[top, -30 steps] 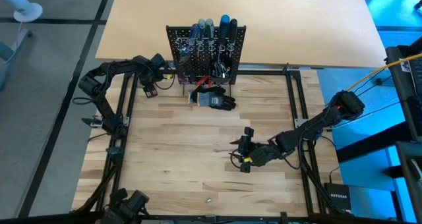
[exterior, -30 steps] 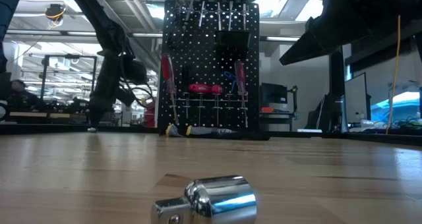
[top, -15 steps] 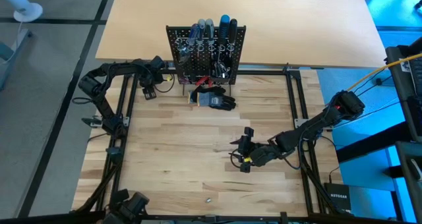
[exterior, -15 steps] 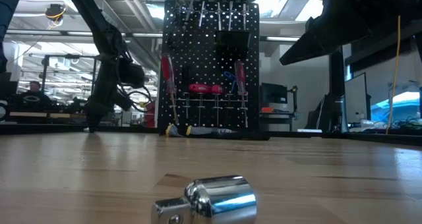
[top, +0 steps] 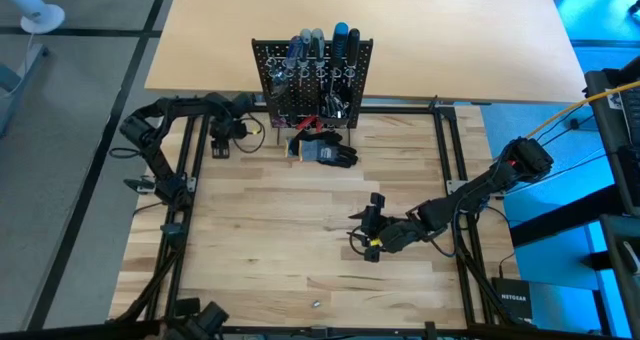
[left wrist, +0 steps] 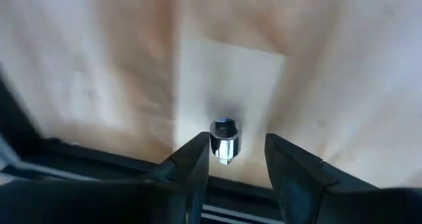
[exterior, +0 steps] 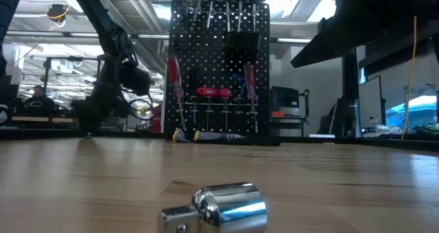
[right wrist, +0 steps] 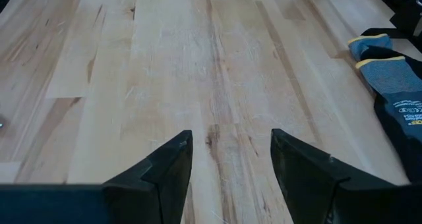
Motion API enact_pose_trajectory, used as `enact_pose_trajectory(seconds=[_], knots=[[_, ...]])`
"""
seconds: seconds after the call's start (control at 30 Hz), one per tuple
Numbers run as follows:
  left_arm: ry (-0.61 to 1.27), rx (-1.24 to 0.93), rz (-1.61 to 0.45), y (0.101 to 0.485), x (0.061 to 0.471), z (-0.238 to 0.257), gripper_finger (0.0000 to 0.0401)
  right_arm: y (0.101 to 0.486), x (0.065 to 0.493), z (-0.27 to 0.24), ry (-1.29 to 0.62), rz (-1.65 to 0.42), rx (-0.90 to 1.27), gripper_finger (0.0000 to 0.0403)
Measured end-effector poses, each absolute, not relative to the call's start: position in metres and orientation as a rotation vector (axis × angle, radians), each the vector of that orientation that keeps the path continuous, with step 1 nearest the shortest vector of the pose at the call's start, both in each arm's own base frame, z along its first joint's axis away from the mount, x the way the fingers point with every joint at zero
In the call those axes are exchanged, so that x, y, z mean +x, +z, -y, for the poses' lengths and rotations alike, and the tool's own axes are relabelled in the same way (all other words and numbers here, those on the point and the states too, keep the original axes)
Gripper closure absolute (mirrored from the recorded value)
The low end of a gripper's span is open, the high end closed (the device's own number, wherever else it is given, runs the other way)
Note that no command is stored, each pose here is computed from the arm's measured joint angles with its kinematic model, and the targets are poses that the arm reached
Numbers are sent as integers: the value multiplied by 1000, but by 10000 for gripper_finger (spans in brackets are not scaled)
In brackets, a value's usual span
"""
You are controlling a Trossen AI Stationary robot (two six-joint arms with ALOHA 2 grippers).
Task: Hang tools onto peg board
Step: Put the socket into the pegboard bin
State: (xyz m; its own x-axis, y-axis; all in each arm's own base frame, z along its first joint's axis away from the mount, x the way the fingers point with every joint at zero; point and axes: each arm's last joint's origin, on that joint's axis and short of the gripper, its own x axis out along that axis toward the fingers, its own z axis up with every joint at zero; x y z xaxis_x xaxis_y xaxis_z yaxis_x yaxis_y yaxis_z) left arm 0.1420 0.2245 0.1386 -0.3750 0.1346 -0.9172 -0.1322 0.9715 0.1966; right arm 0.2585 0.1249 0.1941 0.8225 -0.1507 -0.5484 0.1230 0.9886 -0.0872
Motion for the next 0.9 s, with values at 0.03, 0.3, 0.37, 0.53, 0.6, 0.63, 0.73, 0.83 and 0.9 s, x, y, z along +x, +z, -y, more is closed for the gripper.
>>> enact_pose_trajectory(seconds=[0.03,0.3,0.37,0.53,0.6,0.63,0.73,0.83,0.9], knots=[[260,13,-1946,137,142,-222,266,194,259,-125,-146,-587,-49,200],[313,62,-1942,128,141,-220,284,194,259,-125,-146,-587,-49,201],[291,73,-1947,128,141,-220,289,194,259,-125,-146,-587,-49,200],[278,74,-1949,128,141,-219,311,194,259,-125,-146,-587,-49,200],[281,69,-1948,128,141,-219,324,194,259,-125,-145,-587,-49,200],[288,65,-1947,128,141,-219,331,194,259,-125,-146,-587,-49,200],[308,56,-1947,128,142,-218,350,194,259,-125,-145,-587,-49,200],[306,56,-1955,128,143,-216,360,194,259,-125,-145,-587,-49,201],[312,49,-1959,128,144,-214,360,194,259,-125,-145,-587,-49,201]])
